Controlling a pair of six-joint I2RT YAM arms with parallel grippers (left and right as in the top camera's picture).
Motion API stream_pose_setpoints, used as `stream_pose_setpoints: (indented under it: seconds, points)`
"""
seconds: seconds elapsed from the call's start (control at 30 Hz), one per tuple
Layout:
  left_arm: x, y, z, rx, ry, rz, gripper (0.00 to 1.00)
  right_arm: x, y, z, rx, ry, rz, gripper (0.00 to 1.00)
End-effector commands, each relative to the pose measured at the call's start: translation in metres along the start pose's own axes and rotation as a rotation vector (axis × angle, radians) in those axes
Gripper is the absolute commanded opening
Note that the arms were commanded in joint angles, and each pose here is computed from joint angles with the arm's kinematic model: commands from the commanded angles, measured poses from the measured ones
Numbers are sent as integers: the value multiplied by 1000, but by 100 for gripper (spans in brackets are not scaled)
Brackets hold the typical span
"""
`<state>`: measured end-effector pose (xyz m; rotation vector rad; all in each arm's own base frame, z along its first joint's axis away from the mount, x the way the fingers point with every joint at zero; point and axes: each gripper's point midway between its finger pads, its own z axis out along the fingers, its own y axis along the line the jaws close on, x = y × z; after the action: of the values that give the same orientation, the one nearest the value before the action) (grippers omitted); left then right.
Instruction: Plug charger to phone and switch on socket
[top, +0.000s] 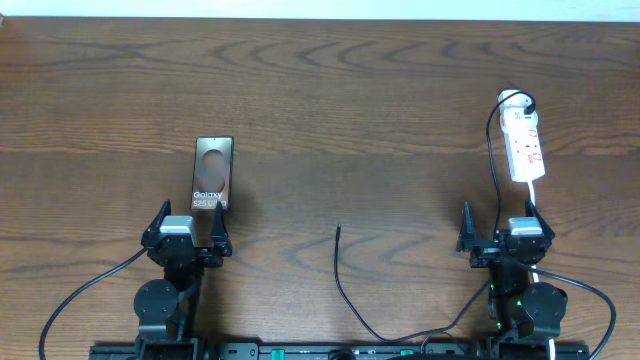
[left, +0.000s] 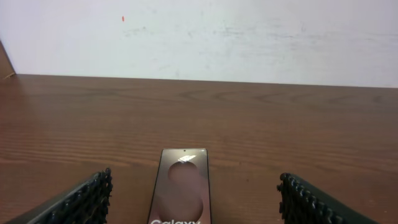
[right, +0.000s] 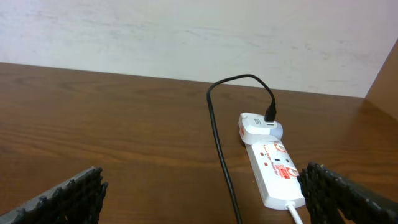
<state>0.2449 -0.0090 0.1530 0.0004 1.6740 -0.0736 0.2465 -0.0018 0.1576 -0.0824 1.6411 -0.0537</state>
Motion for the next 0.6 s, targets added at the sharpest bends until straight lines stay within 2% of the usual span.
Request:
stream_pose_setpoints:
  seconds: [0.0, 0.57]
  points:
    - [14, -2, 1, 18, 45, -7, 84, 1, 0, 0, 3, 1, 11, 99]
    - [14, -2, 1, 18, 45, -7, 84, 1, 0, 0, 3, 1, 11, 99]
